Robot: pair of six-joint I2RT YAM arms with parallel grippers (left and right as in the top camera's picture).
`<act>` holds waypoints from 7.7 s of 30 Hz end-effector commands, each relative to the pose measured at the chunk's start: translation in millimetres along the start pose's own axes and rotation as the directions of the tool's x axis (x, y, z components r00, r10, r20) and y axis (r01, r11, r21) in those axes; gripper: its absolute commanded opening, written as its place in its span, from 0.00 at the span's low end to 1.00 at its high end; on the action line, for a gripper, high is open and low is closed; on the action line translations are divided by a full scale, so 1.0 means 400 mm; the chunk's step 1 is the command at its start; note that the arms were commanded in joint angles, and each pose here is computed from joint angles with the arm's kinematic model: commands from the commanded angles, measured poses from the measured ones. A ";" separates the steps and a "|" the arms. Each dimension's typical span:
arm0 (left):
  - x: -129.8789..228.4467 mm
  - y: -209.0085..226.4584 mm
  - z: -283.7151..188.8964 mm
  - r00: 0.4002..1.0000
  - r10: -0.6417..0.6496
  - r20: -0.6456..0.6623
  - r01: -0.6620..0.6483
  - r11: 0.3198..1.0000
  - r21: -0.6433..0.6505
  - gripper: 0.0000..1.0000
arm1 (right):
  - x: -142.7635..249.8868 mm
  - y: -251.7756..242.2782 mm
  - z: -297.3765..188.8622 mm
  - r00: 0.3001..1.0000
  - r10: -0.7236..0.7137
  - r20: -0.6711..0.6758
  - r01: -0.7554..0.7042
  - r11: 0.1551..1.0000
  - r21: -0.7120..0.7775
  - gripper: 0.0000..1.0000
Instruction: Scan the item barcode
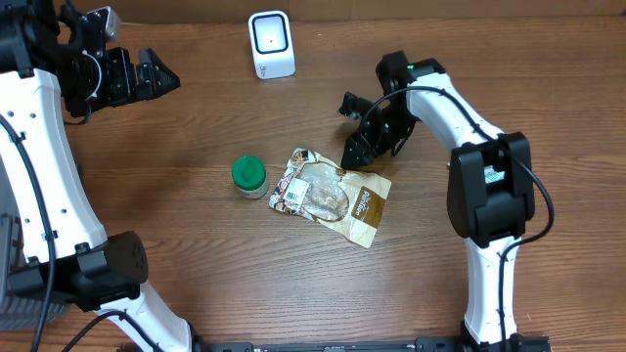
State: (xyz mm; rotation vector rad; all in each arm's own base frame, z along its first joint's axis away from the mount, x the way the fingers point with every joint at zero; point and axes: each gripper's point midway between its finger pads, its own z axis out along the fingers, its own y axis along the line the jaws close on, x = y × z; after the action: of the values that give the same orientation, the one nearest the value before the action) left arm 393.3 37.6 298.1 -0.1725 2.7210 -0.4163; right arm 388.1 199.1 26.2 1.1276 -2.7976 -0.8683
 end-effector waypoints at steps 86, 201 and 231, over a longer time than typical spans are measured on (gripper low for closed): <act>-0.066 -0.004 -0.013 0.991 0.072 0.113 -0.070 0.997 -0.021 1.00 | 0.189 -0.029 -0.008 0.834 0.530 0.153 -0.504 0.845 -0.179 0.76; 0.259 -0.412 0.411 0.990 0.052 -0.132 -0.026 0.981 0.193 0.04 | 0.134 0.095 -0.101 0.855 0.434 0.284 -0.368 0.893 -0.259 0.04; 0.118 0.006 0.100 0.996 -0.084 0.000 0.083 0.981 -0.174 1.00 | -0.018 0.413 -0.328 0.910 0.057 0.411 -0.126 0.982 0.143 0.04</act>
State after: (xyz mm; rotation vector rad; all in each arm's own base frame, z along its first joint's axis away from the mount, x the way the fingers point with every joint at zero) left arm 364.7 3.8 251.3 -0.3262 2.7472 -0.3485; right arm 291.2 247.2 196.4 1.1147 -3.0916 -1.0722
